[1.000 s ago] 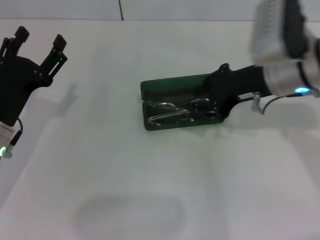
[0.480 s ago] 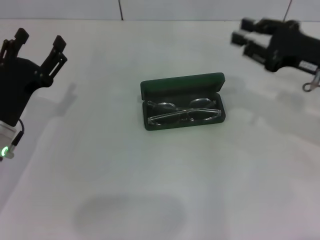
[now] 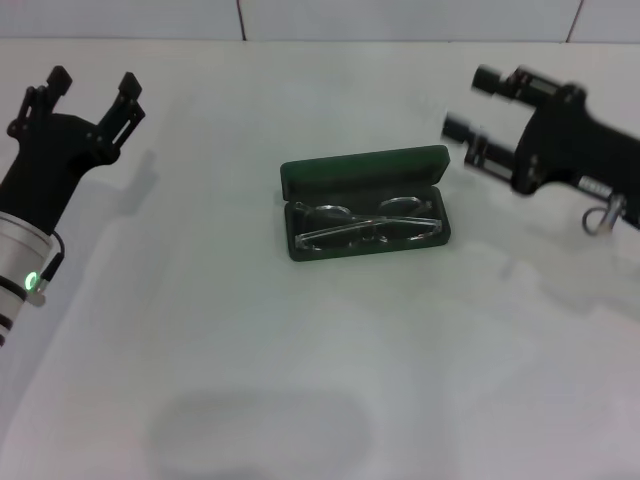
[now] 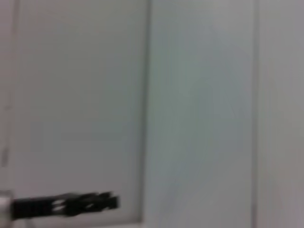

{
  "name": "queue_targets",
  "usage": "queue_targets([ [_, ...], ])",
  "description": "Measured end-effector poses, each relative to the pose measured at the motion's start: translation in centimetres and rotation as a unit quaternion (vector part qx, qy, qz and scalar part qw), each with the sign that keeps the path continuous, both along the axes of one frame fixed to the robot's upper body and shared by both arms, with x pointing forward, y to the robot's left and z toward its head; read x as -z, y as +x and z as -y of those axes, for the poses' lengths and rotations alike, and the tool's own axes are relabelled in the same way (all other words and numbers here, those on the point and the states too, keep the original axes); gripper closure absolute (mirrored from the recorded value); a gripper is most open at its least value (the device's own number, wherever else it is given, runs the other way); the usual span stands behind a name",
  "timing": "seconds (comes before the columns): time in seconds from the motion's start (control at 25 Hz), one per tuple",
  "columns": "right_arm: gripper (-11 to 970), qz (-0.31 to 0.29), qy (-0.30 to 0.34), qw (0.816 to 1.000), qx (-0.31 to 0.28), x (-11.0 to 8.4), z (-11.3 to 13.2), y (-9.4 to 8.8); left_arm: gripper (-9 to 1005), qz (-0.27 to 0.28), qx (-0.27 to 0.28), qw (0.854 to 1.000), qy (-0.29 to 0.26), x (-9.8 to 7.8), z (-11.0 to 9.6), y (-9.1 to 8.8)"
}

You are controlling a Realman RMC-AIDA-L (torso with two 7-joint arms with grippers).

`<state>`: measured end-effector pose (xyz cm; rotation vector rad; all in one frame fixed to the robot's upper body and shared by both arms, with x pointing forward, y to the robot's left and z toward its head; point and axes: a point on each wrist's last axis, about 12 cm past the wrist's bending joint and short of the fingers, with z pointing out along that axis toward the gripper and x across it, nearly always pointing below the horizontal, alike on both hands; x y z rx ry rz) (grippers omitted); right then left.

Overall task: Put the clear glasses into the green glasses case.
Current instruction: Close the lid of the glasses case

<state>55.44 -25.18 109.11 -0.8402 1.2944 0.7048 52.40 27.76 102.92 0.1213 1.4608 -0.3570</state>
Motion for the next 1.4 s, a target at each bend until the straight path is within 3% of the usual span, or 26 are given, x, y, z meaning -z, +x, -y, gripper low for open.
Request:
queue_targets([
  [0.12, 460, -0.024, -0.052, 0.997, -0.056, 0.5, -0.2, -0.3, 114, -0.011, 0.039, 0.999, -0.014, 0.0, 0.6, 0.0],
  [0.32, 231, -0.054, -0.115, 0.982, -0.140, 0.8, 1.0, -1.4, 114, -0.039, 0.183, 0.982, -0.036, -1.9, 3.4, 2.4],
  [0.44, 152, -0.062, -0.141, 0.970, -0.187, 0.4, 1.7, -1.9, 119, -0.060, 0.232, 0.971, -0.021, -3.2, 5.5, 4.4],
  [0.56, 73, -0.065, -0.147, 0.962, -0.223, -0.1, 2.2, -2.3, 121, -0.098, 0.262, 0.960, -0.006, -4.1, 8.1, 6.8],
  [0.72, 73, -0.064, -0.158, 0.954, -0.245, -0.3, 2.0, -2.4, 121, -0.174, 0.272, 0.945, 0.043, -4.1, 11.0, 8.9],
  [0.84, 73, -0.070, -0.170, 0.947, -0.265, -0.4, 1.9, -2.5, 121, -0.212, 0.269, 0.936, 0.081, -3.5, 12.4, 9.3],
  [0.96, 73, -0.071, -0.176, 0.943, -0.272, -0.6, 2.0, -2.4, 121, -0.224, 0.276, 0.931, 0.083, -3.3, 13.0, 9.2],
  [1.4, 73, -0.067, -0.205, 0.936, -0.277, -1.2, 2.4, -1.6, 121, -0.231, 0.292, 0.926, 0.060, -2.2, 12.2, 7.1],
])
